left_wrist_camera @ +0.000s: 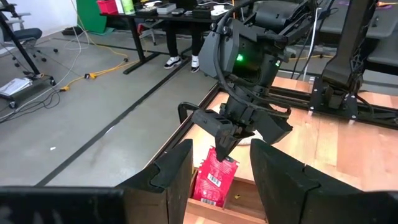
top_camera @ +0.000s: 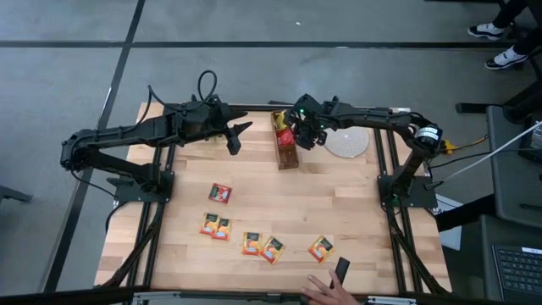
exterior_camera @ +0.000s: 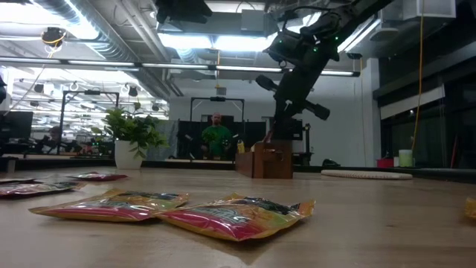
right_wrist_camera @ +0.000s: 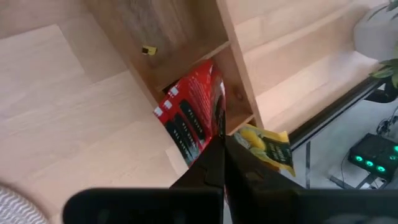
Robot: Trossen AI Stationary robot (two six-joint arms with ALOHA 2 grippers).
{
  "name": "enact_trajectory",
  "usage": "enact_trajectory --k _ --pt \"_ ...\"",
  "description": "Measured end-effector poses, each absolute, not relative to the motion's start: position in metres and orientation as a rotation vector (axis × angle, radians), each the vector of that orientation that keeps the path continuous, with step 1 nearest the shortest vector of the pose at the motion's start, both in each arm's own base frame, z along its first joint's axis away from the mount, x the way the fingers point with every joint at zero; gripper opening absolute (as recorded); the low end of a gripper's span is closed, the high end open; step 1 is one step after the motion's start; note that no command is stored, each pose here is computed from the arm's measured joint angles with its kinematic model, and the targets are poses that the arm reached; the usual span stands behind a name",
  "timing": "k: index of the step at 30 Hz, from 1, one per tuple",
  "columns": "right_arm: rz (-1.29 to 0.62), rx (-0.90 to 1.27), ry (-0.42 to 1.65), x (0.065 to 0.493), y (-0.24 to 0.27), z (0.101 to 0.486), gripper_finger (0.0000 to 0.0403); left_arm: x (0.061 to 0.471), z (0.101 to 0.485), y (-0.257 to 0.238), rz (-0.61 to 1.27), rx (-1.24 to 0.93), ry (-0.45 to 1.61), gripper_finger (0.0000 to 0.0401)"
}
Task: Pick & Place Tea
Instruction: Put the red tea bag into the middle section of the wooden organizer
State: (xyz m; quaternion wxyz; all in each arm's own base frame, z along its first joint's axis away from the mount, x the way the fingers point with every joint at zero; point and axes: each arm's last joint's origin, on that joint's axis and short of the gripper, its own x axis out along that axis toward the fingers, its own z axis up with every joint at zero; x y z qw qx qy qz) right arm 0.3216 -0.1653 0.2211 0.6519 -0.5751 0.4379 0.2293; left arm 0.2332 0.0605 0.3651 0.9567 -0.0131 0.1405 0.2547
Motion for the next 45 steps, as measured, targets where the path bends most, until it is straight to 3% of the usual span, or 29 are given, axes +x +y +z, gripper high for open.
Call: enact_trajectory --k 14,38,45 --pt "0.508 -1.313 0.995 0.329 -0.17 0.209 0.001 0.234 0.365 0.059 0.49 -0.03 0.285 0.0157" --pt "0.501 -1.309 0.951 0.331 -0.17 0.211 0.0081 0.234 0.365 0.059 0.486 -0.031 0.285 0.0157" --pt "0.377 -1.126 0.977 0.333 -0.167 0.212 0.0071 0.234 0.365 0.059 0.486 -0.031 0.286 0.0157"
